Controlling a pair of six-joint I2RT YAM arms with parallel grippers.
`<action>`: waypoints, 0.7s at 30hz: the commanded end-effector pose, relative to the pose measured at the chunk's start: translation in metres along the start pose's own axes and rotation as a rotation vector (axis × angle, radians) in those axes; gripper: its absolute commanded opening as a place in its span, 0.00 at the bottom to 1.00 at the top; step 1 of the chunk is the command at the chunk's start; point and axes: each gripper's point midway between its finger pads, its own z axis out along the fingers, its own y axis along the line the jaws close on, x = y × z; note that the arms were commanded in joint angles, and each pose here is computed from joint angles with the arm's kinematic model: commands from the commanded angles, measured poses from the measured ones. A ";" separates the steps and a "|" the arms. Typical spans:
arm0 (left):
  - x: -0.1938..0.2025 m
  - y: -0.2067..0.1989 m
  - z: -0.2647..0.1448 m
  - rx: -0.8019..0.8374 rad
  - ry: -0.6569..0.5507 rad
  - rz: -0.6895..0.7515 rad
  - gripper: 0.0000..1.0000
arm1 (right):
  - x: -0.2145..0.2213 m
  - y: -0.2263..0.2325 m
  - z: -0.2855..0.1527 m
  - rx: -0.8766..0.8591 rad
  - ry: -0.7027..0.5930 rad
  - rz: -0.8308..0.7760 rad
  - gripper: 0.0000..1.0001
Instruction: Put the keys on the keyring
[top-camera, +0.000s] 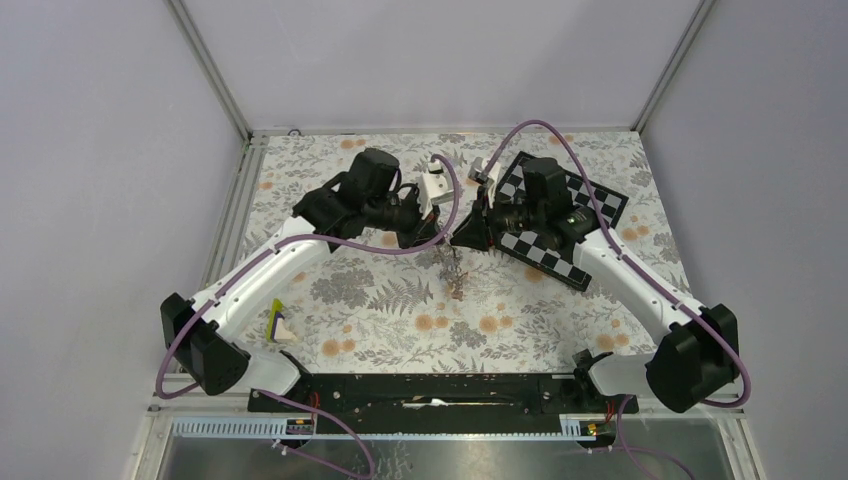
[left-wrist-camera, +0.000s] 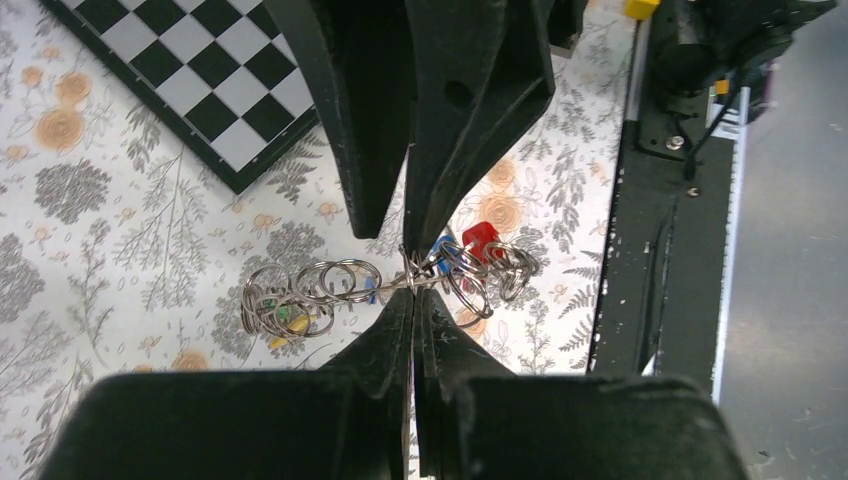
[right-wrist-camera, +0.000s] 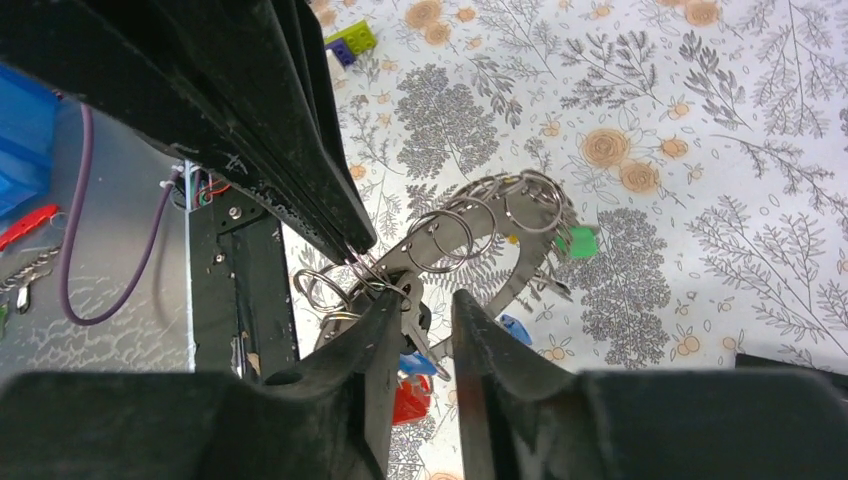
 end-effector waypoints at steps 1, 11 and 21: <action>-0.042 -0.023 -0.019 0.115 -0.171 0.111 0.00 | -0.017 0.014 -0.012 -0.043 -0.055 -0.116 0.37; -0.039 -0.026 -0.016 0.178 -0.195 0.084 0.00 | -0.027 0.045 -0.032 -0.136 -0.053 -0.245 0.51; -0.038 -0.028 -0.013 0.209 -0.200 0.058 0.00 | -0.027 0.042 -0.024 -0.147 -0.052 -0.227 0.48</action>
